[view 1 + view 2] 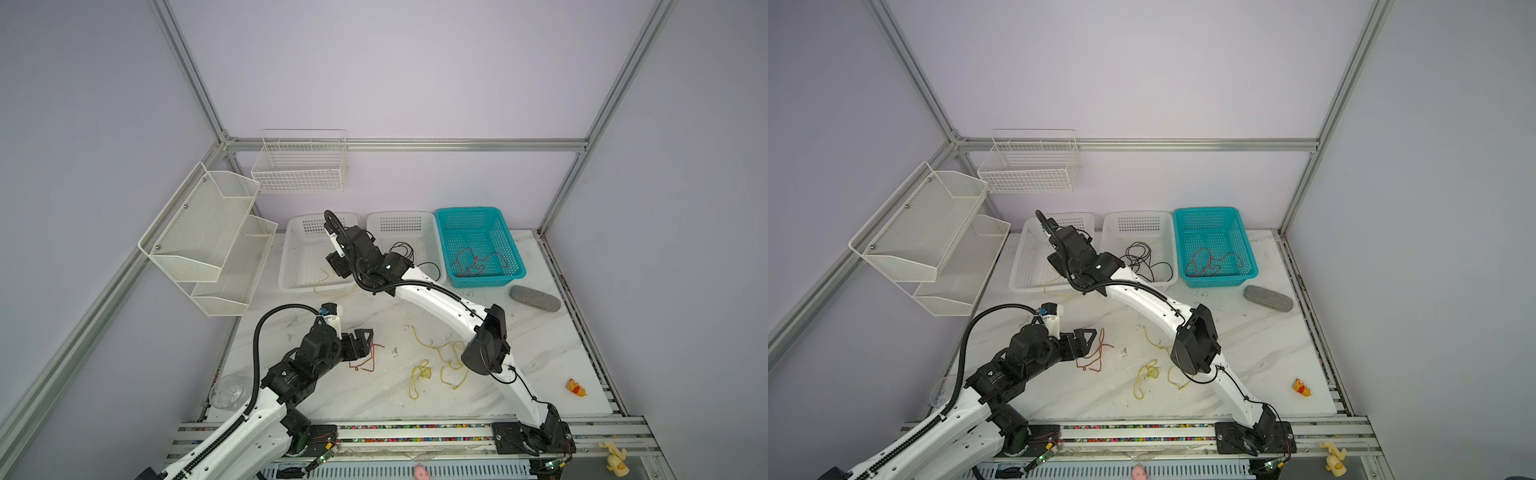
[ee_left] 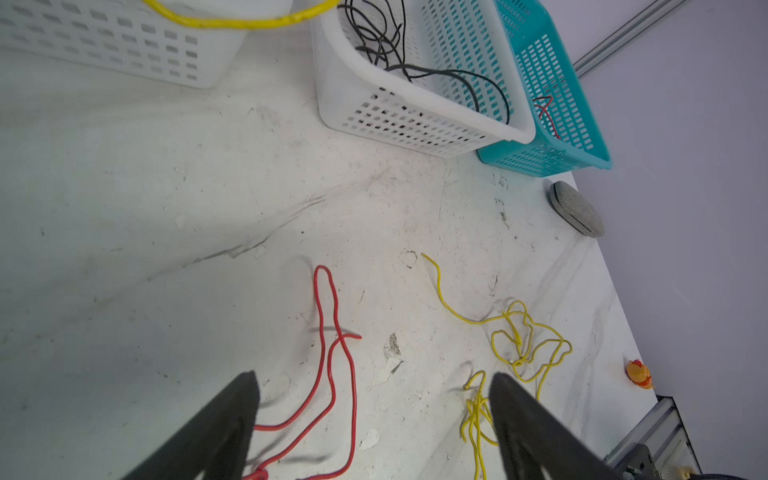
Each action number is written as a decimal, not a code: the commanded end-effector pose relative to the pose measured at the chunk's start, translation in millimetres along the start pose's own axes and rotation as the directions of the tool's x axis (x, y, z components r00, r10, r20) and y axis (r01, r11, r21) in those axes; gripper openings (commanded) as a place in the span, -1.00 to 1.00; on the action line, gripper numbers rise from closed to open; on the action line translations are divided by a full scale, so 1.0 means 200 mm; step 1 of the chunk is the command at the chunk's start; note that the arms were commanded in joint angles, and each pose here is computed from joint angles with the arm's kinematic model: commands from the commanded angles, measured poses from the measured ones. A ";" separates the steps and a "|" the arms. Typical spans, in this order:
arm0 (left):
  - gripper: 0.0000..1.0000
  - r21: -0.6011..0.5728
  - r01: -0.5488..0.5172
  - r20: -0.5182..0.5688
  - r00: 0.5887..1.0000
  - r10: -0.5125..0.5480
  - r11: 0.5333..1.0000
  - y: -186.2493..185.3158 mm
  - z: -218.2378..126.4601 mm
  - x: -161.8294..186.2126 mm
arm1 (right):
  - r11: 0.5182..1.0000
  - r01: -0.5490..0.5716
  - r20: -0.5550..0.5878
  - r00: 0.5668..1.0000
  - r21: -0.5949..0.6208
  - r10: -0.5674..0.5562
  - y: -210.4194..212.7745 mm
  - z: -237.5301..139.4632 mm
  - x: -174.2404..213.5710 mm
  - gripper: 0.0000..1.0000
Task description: Untangle the cables
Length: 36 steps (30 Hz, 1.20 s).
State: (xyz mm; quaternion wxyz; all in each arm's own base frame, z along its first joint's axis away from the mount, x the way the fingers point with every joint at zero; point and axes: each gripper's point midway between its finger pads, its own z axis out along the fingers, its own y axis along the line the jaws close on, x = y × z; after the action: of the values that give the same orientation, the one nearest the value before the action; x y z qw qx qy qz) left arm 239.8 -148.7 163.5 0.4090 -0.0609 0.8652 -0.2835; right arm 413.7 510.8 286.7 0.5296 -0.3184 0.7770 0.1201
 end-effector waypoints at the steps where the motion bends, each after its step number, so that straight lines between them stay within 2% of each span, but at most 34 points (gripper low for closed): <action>1: 0.90 0.070 -0.012 0.171 0.985 0.000 0.997 -0.19 -0.12 -0.31 | 0.997 -0.079 0.033 0.996 -0.027 0.079 -0.08 -0.13 -0.13 0.37; 3: 0.98 0.073 -0.007 0.211 0.977 -0.009 0.997 -0.21 -0.14 -0.37 | 0.994 -0.100 0.030 0.994 -0.042 0.102 -0.09 -0.15 -0.14 0.37; 7: 0.99 0.093 0.051 0.270 0.960 -0.074 0.994 -0.24 -0.17 -0.48 | 0.986 -0.150 0.028 0.988 -0.080 0.152 -0.08 -0.19 -0.17 0.36; 13: 0.99 0.204 0.205 0.272 0.927 -0.257 0.957 -0.24 -0.12 -0.57 | 0.955 -0.238 0.018 0.969 -0.175 0.245 -0.02 -0.23 -0.21 0.34; 16: 0.99 0.232 0.239 0.273 0.914 -0.299 0.943 -0.22 -0.10 -0.61 | 0.936 -0.283 0.005 0.957 -0.209 0.290 -0.01 -0.26 -0.23 0.32; 22: 0.99 0.249 0.193 0.370 0.886 -0.278 0.949 -0.20 -0.16 -0.77 | 0.914 -0.298 0.013 0.949 -0.276 0.314 0.02 -0.34 -0.26 0.30; 29: 0.97 0.374 0.111 0.416 0.867 -0.273 0.921 -0.28 -0.24 -0.84 | 0.895 -0.292 0.013 0.949 -0.338 0.314 0.06 -0.40 -0.25 0.29; 36: 0.60 0.379 0.115 0.418 0.864 -0.281 0.918 -0.25 -0.22 -0.86 | 0.874 -0.289 0.027 0.945 -0.391 0.325 0.08 -0.47 -0.28 0.29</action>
State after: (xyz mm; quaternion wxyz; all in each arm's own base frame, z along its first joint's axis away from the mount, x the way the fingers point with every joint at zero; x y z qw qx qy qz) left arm 314.5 -112.7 292.7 0.5443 -0.1659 0.7046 -0.4240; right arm 354.8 497.0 339.3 0.4488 -0.2858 0.7783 0.3334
